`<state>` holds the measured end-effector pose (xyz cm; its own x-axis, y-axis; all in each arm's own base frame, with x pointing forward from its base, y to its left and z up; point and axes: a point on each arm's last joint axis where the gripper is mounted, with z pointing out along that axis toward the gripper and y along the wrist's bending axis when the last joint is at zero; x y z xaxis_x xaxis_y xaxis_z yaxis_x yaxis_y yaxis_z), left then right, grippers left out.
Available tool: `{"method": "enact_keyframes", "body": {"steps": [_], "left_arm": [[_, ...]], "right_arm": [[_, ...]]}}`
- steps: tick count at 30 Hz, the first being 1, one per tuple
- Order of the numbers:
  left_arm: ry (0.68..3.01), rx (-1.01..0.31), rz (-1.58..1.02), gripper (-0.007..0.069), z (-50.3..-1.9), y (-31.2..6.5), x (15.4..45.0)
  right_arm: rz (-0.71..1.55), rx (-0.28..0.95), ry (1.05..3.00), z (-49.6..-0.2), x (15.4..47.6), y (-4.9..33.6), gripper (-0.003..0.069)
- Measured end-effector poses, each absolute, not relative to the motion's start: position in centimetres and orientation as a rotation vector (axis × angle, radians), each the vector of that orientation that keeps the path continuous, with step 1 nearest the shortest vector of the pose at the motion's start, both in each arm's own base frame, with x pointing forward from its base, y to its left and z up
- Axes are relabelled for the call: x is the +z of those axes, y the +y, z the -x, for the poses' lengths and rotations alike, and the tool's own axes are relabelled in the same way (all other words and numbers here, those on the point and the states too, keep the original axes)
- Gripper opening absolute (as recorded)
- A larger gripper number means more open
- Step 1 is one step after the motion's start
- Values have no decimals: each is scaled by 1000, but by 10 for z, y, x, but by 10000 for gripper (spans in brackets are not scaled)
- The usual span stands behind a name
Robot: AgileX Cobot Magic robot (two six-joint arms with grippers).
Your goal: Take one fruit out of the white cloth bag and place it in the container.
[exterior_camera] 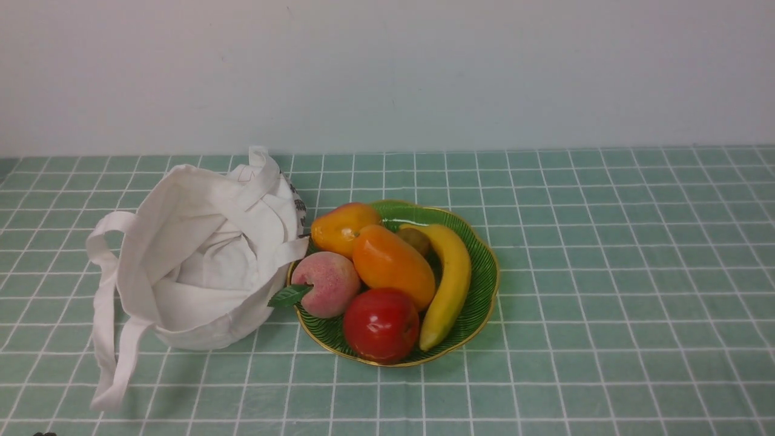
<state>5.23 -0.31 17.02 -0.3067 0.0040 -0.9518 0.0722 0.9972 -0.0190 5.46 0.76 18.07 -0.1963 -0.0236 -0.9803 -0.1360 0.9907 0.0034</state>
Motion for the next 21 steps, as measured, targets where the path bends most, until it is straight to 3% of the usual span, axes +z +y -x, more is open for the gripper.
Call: {"method": "enact_keyframes", "body": {"steps": [21], "left_arm": [[1882,-43,-87,-8,-52,-3,170]], "right_arm": [[118,102,1767,-55,181,8,-15]]}}
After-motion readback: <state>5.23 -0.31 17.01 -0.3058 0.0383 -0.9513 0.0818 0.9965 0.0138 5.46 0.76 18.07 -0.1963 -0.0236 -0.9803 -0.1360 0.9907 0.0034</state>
